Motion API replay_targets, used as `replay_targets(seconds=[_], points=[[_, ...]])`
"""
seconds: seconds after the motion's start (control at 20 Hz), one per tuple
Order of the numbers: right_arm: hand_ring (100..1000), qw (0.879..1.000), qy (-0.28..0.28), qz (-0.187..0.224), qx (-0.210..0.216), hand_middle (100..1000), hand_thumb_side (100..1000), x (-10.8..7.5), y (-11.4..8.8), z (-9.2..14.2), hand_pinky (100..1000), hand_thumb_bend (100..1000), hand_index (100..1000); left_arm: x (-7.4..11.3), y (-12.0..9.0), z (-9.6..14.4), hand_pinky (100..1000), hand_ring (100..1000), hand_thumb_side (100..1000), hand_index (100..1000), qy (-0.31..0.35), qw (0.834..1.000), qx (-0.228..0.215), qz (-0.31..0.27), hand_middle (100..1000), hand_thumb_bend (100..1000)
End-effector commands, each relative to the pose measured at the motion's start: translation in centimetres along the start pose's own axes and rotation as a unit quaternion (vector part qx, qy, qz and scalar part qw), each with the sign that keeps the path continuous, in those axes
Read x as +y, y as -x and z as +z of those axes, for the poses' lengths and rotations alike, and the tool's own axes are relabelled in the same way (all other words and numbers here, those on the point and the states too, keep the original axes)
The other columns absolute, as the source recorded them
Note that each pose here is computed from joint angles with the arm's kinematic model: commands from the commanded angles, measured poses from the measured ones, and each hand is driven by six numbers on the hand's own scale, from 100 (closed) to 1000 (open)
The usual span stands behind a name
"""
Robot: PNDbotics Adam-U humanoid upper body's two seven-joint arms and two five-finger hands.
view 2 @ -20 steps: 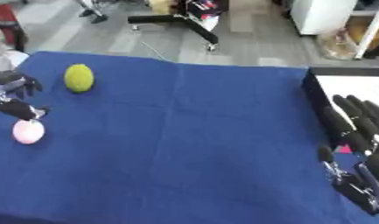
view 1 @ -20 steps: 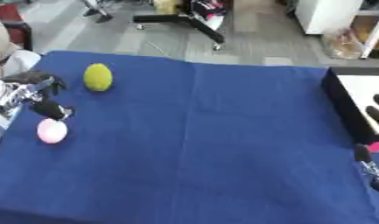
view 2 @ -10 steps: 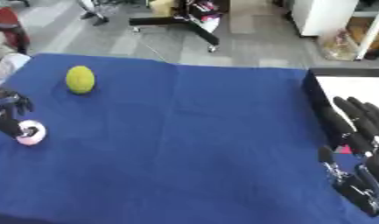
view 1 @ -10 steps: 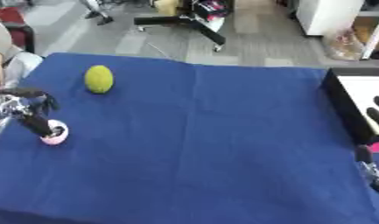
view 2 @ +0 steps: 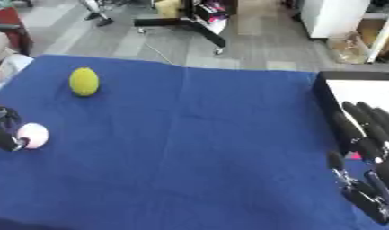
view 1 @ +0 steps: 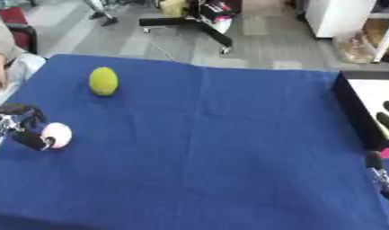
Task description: Pick up the objects with one hand, pass them to the other hand, and then place them into the box on the other side of the table.
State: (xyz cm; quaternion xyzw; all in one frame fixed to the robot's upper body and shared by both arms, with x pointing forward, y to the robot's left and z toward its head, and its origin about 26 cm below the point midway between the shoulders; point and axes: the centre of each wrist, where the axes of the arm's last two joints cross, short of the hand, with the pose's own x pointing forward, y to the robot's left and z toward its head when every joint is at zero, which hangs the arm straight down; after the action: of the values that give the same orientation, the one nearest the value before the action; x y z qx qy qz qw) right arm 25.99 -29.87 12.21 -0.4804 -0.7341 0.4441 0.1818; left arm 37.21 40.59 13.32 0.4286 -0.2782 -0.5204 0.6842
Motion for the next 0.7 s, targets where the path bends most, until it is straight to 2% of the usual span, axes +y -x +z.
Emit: replay_targets(seconds=[0.05,0.15,0.2,0.3,0.45,0.7], points=[[1000,1.0,0.013,0.006,-0.004,978,100,-0.7,0.1,-0.4,975,100,1000,0.5,0.8,0.0,815,670,325,826,-0.005,1.0,0.003,0.011,660,229],[1000,1.0,0.012,0.006,-0.004,978,100,-0.7,0.1,-0.4,975,100,1000,0.1,0.7,-0.2,800,635,281,792,-0.002,1.0,-0.004,0.021,621,161],[1000,1.0,0.012,0.005,-0.004,978,100,-0.7,0.1,-0.4,975,100,1000,-0.1,0.6,-0.3,793,616,244,766,-0.004,1.0,-0.007,0.024,596,100],[1000,1.0,0.012,0.004,-0.004,978,100,-0.6,0.0,-0.3,975,100,1000,-0.3,0.4,-0.3,764,569,157,688,-0.019,0.999,-0.012,0.031,519,100],[1000,1.0,0.01,0.002,-0.005,976,100,-0.6,-0.1,-0.3,974,100,1000,-0.4,0.1,-0.2,710,499,228,580,-0.061,0.997,-0.02,0.043,421,100],[1000,1.0,0.006,-0.007,-0.017,975,100,-0.4,-0.4,-0.5,974,100,1000,0.2,-1.0,0.8,677,469,237,540,-0.14,0.982,-0.074,0.101,382,100]])
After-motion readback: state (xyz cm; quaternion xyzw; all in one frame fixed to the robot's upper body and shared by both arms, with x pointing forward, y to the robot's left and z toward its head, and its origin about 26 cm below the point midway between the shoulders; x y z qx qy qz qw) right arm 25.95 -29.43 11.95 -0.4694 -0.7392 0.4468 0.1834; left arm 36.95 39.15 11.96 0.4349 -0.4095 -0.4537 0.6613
